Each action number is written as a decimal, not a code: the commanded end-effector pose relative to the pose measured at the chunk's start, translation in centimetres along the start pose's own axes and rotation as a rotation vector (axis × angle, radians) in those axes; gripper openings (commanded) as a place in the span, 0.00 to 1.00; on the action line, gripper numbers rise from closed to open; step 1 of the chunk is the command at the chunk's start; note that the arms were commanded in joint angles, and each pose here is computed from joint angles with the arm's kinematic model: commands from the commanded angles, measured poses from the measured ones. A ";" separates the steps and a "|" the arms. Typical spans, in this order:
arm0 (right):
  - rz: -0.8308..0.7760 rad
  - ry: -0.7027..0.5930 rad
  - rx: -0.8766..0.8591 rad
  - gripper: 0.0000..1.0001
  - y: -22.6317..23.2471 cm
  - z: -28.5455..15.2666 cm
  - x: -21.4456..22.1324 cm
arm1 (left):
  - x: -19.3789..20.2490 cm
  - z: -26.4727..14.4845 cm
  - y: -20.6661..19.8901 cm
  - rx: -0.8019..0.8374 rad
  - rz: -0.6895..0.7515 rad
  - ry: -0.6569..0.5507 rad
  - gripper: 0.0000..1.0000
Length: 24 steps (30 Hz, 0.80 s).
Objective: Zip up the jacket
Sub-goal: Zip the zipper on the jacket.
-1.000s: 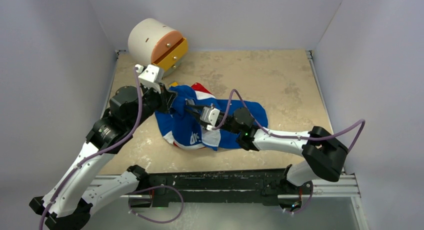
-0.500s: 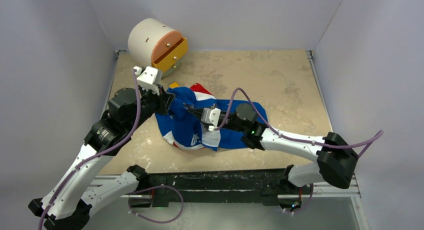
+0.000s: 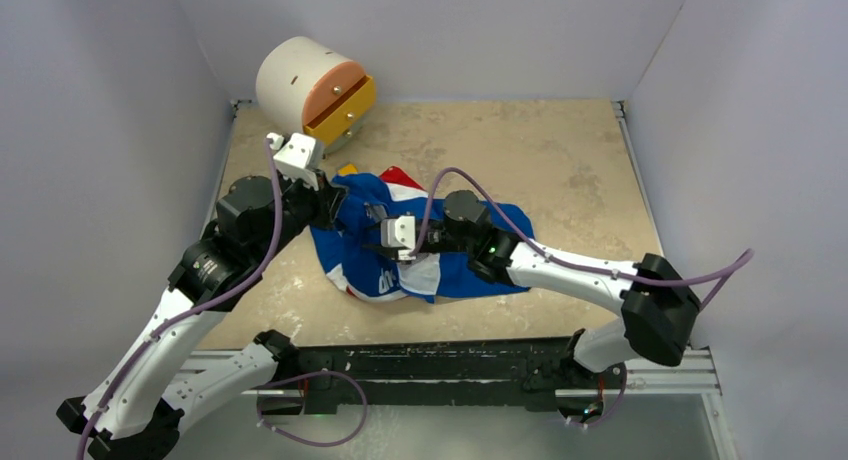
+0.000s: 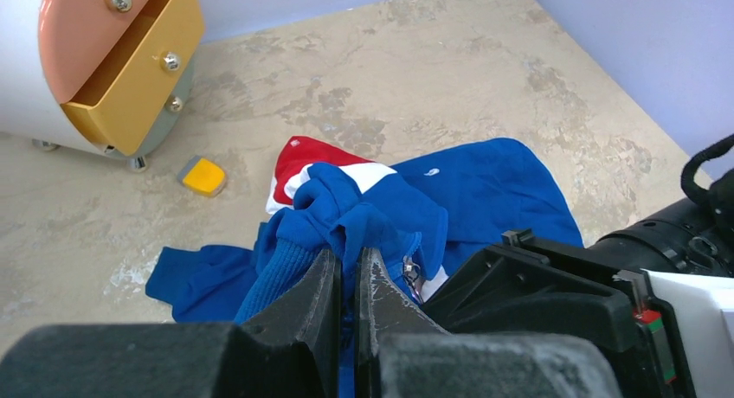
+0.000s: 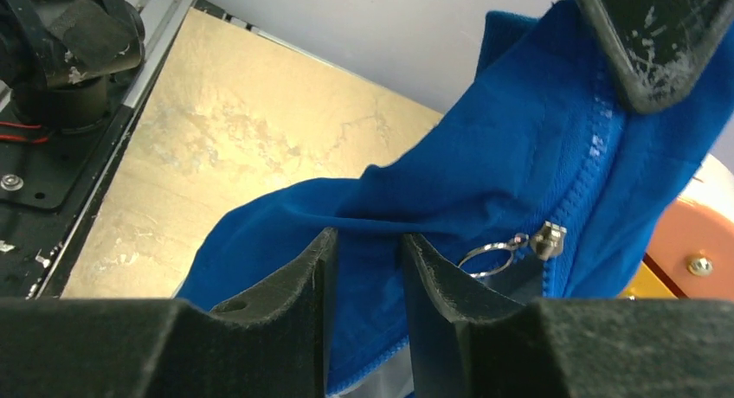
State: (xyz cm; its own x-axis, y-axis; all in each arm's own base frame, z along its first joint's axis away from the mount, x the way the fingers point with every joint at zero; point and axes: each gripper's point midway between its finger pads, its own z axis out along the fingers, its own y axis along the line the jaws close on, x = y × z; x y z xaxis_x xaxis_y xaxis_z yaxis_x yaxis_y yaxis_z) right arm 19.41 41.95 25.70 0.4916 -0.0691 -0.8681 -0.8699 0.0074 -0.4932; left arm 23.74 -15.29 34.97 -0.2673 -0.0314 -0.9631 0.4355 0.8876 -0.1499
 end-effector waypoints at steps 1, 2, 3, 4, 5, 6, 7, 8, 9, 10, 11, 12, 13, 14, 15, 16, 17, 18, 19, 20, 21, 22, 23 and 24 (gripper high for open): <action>-0.037 -0.044 -0.088 0.36 -0.4 0.9 -2.3 | -3.4 -0.6 -0.4 0.025 0.011 -0.127 0.00; -0.040 -0.042 -0.082 0.36 -0.6 0.8 -2.4 | -3.4 -0.6 -0.4 0.022 0.012 -0.128 0.00; -0.039 -0.037 -0.072 0.36 -0.7 0.5 -2.5 | -3.5 -0.7 -0.3 0.020 0.014 -0.128 0.00; -0.040 -0.033 -0.061 0.36 -0.7 0.0 -2.6 | -3.5 -0.7 -0.3 0.018 0.015 -0.129 0.00; -0.046 -0.031 -0.042 0.37 -0.8 -0.8 -3.0 | -3.5 -0.7 -0.2 0.016 0.018 -0.131 0.00; -0.044 -0.020 -0.018 0.37 -0.9 -1.5 -3.0 | -3.6 -0.7 -0.2 0.016 0.019 -0.132 0.00; -0.031 -0.010 0.012 0.37 -0.9 -2.2 -3.0 | -3.6 -0.7 -0.2 0.016 0.021 -0.132 0.00; 0.003 0.005 0.051 0.37 -1.0 -2.9 -2.7 | -3.5 -0.6 -0.2 0.016 0.023 -0.129 0.00; 0.041 0.016 0.089 0.37 -1.1 -3.6 -2.6 | -3.5 -0.6 -0.2 0.015 0.025 -0.130 0.00; 0.085 0.027 0.124 0.37 -1.1 -4.4 -2.4 | -3.6 -0.6 -0.2 0.017 0.027 -0.134 0.00; 0.138 0.021 0.174 0.37 -1.4 -5.0 -2.6 | -3.6 -0.7 -0.2 0.017 0.031 -0.137 0.00; 0.198 0.010 0.228 0.38 -1.6 -5.7 -2.6 | -3.7 -0.7 -0.2 0.017 0.035 -0.144 0.00; 0.276 -0.011 0.281 0.38 -1.9 -6.2 -2.7 | -3.7 -0.8 -0.3 0.022 0.040 -0.153 0.00; 0.357 -0.034 0.353 0.38 -2.6 -6.9 -3.0 | -3.8 -0.8 -0.3 0.030 0.046 -0.162 0.00; 0.468 -0.065 0.412 0.39 -3.1 -7.3 -3.2 | -3.9 -0.9 -0.5 0.039 0.051 -0.172 0.00; 0.618 -0.099 0.477 0.40 -3.6 -7.7 -3.5 | -3.9 -0.9 -0.6 0.050 0.058 -0.180 0.00; 0.814 -0.145 0.522 0.41 -3.9 -8.0 -3.9 | -3.9 -1.0 -0.7 0.058 0.067 -0.188 0.00; 0.951 -0.179 0.548 0.41 -4.1 -8.1 -4.2 | -3.9 -1.0 -0.8 0.067 0.073 -0.193 0.00; 1.072 -0.209 0.553 0.41 -4.1 -8.0 -4.3 | -3.9 -1.0 -0.9 0.070 0.076 -0.199 0.00; 1.163 -0.233 0.550 0.41 -4.2 -7.9 -4.4 | -3.9 -1.0 -0.9 0.072 0.077 -0.202 0.00; 1.236 -0.257 0.533 0.40 -4.2 -7.6 -4.8 | -3.9 -0.9 -0.9 0.072 0.078 -0.201 0.00; 1.290 -0.275 0.510 0.40 -4.3 -7.3 -5.1 | -3.8 -0.9 -0.9 0.072 0.078 -0.200 0.00; 1.332 -0.290 0.482 0.41 -4.5 -7.0 -5.6 | -3.8 -0.9 -0.9 0.071 0.078 -0.199 0.00; 1.372 -0.299 0.447 0.42 -4.5 -6.6 -6.0 | -3.8 -0.9 -0.9 0.071 0.077 -0.197 0.00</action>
State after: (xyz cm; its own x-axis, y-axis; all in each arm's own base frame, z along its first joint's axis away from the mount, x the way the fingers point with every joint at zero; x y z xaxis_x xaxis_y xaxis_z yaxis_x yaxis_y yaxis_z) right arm 20.03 34.82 29.64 -0.3882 0.2688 -0.8815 -0.7935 0.3889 0.4680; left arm 23.37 -15.35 35.80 -0.1724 -0.0117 -0.9850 0.4875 0.8679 -0.0957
